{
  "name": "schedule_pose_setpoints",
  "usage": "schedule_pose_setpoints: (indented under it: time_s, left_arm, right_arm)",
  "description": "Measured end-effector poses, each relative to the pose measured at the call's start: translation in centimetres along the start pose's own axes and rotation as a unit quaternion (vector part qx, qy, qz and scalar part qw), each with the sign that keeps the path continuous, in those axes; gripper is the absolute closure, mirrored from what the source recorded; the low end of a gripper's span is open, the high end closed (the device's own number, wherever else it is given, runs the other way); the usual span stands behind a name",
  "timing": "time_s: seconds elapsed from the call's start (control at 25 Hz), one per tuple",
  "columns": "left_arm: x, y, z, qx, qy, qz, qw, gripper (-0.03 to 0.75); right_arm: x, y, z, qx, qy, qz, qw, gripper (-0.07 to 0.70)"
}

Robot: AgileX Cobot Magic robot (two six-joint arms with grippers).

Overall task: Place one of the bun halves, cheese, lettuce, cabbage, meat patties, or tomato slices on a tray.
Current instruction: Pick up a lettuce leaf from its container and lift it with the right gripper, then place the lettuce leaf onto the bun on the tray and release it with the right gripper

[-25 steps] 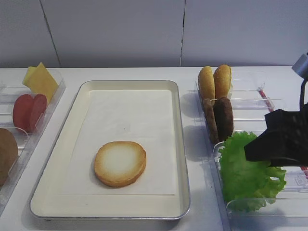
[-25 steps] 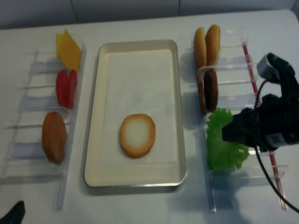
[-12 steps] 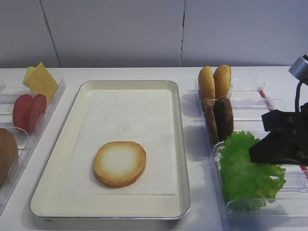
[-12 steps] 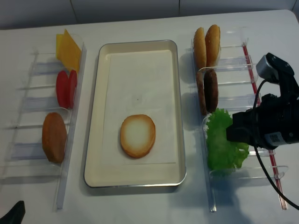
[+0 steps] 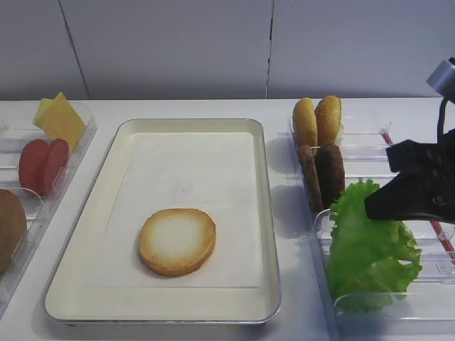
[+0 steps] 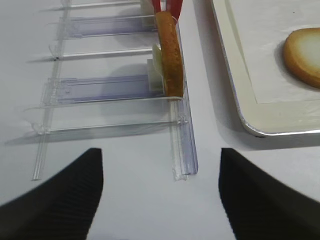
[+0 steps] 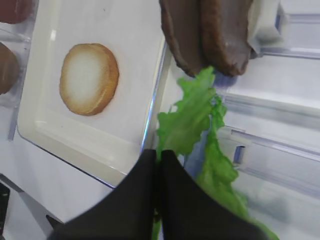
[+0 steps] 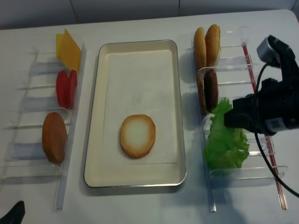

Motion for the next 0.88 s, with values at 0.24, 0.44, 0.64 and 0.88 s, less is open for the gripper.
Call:
schedule_pose_setpoints:
  time_s: [0.24,0.44,0.64,0.88]
  left_arm:
    - [0.0,0.0,0.0,0.0,0.0,0.0,1.0,0.233]
    - [0.0,0.0,0.0,0.0,0.0,0.0,1.0,0.232]
    - [0.0,0.0,0.0,0.0,0.0,0.0,1.0,0.232]
    - [0.0,0.0,0.0,0.0,0.0,0.0,1.0,0.232]
  right_arm:
    - [-0.7,-1.1,1.0,-0.013,-0.018,-0.005,0.9997,0.582]
    - [-0.8,-1.9,2.6,-0.027,-0.04,-0.007,0.9988,0.582]
    - [0.0,-2.5,5.1,-0.048,-0.038,-0.002,0.9981,0.582]
    - [0.9,-3.4,7.9,-0.075,-0.043,-0.024,0.9959,0.582]
Point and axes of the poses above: a point on each arm's last joint axis where the gripper is mounted, x pointing out along that axis toward the gripper, z along the wrist's bending axis when the last joint is at zero, y = z × x, the point moved 7 cm from there along x, pointing out along that axis toward the gripper, and after that the axes turned 12 degrees about -x, right-handed, at the moved point
